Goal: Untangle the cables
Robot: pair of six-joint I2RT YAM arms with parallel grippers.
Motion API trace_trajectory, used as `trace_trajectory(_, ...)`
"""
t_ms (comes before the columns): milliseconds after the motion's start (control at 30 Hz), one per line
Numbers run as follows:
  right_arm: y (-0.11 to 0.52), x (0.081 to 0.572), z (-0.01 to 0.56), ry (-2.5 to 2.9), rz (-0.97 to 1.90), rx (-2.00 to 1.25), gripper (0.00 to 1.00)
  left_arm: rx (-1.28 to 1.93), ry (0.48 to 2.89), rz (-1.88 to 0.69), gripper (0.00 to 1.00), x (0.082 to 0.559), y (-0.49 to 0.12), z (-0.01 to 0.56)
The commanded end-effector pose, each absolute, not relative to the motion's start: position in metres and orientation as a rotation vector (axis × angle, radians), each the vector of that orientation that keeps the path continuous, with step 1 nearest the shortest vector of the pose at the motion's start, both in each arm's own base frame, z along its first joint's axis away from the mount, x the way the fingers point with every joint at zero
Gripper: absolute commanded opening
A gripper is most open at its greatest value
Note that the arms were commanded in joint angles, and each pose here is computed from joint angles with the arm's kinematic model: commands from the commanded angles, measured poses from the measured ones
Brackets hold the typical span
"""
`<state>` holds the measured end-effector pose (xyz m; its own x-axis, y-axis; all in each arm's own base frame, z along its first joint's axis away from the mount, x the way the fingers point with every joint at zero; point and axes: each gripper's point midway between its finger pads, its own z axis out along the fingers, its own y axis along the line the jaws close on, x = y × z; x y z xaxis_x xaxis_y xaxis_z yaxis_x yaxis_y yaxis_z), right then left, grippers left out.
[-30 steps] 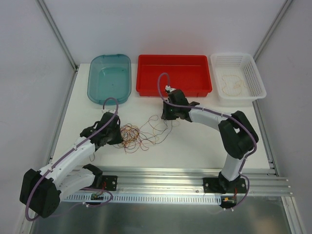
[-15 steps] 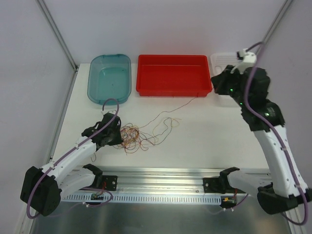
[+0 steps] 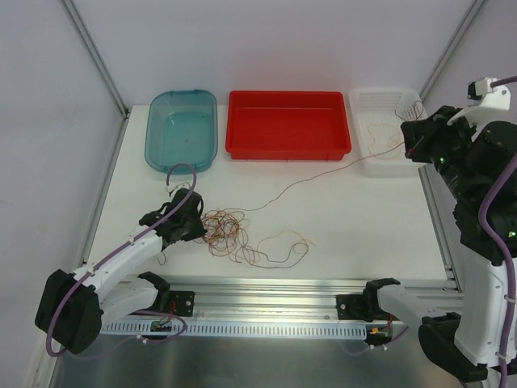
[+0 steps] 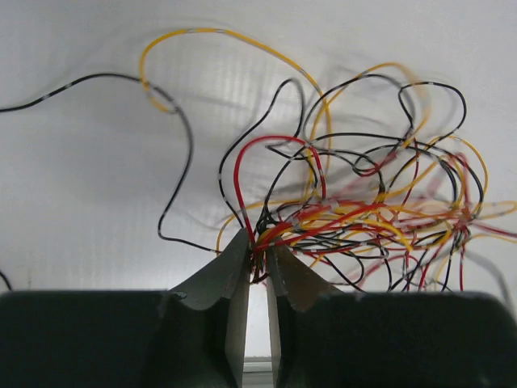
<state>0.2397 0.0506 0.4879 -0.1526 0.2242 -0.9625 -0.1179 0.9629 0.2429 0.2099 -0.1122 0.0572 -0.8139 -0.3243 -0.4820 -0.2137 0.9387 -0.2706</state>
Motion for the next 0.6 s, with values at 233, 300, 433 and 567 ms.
trace_trajectory(233, 0.038, 0.225, 0.598, 1.406, 0.303, 0.105, 0.01, -0.527, 2.571, -0.103, 0.31, 0.201, -0.084, 0.040)
trace_trajectory(300, 0.050, 0.231, 0.593, 1.419, 0.349, 0.067, 0.01, -0.519, 2.566, -0.122, 0.32, 0.203, -0.087, 0.043)
trace_trajectory(433, 0.080, 0.244, 0.549, 1.533, 0.468, -0.040, 0.01, -0.451, 2.557, -0.269, 0.53, 0.206, -0.106, 0.063)
trace_trajectory(567, 0.092, 0.250, 0.503, 1.617, 0.514, -0.082, 0.01, -0.312, 2.506, -0.431, 0.94, 0.209, -0.125, 0.096)
